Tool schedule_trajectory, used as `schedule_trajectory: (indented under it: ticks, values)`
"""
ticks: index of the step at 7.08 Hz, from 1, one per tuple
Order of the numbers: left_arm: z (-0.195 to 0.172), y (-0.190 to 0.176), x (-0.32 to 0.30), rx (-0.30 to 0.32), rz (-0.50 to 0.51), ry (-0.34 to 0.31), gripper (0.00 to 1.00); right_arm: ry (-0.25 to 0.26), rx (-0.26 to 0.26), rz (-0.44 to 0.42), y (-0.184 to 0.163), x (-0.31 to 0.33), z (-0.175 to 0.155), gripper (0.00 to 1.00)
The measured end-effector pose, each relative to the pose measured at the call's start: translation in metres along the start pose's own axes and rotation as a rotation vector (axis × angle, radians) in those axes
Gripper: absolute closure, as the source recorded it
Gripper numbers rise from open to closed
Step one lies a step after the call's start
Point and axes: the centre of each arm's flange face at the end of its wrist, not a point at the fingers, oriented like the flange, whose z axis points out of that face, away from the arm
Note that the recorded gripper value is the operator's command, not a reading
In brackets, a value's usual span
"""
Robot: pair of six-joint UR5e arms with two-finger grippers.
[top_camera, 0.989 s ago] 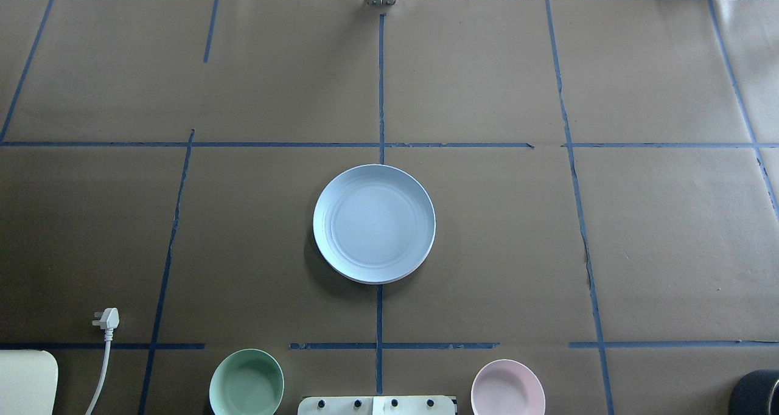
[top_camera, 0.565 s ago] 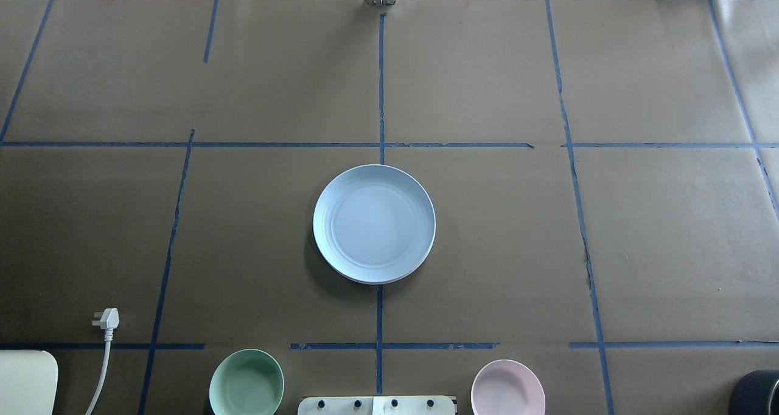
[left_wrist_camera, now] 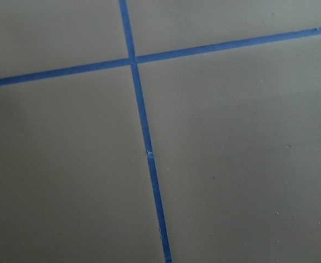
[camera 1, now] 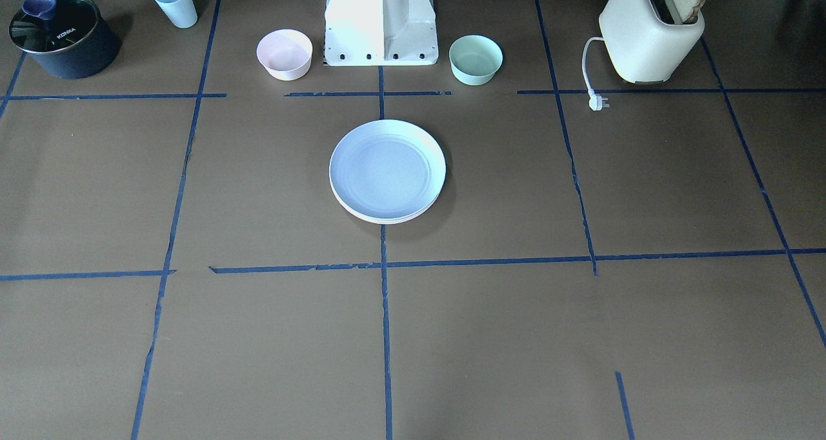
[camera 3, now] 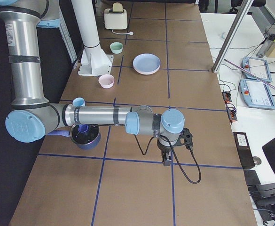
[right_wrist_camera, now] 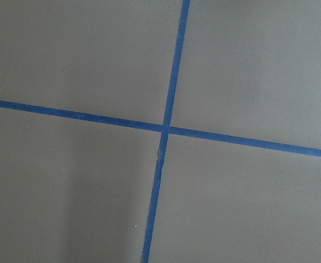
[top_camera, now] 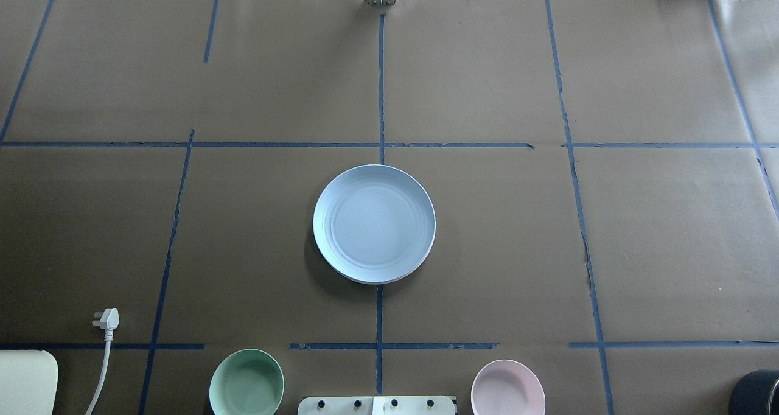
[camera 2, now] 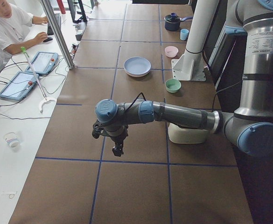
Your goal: Stack three plates with pink and blue
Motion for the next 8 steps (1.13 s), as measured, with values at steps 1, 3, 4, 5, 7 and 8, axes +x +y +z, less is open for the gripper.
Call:
schedule_trajectory:
  ticks: [1,3,4,5,7,8]
  values:
    - [0.011,-0.005,-0.003,-0.008,-0.024,0.002,0.00,-0.001,0.000,0.000,0.001,0.000,0.001,0.00]
    - [0.027,-0.011,-0.013,0.025,-0.014,-0.003,0.00,-0.002,-0.003,-0.002,0.001,-0.002,0.003,0.00]
    - [0.031,-0.013,-0.016,0.054,0.018,-0.015,0.00,-0.003,-0.004,-0.004,0.000,-0.003,0.004,0.00]
    - [0.036,-0.014,-0.022,0.062,0.028,-0.017,0.00,-0.004,-0.004,-0.008,0.000,-0.004,0.004,0.00]
    - [0.040,-0.018,-0.026,0.065,0.033,-0.015,0.00,-0.026,0.001,-0.017,-0.002,-0.008,0.003,0.00]
    - [0.039,-0.019,-0.025,0.066,0.034,-0.018,0.00,-0.049,0.005,-0.016,-0.003,-0.011,0.003,0.00]
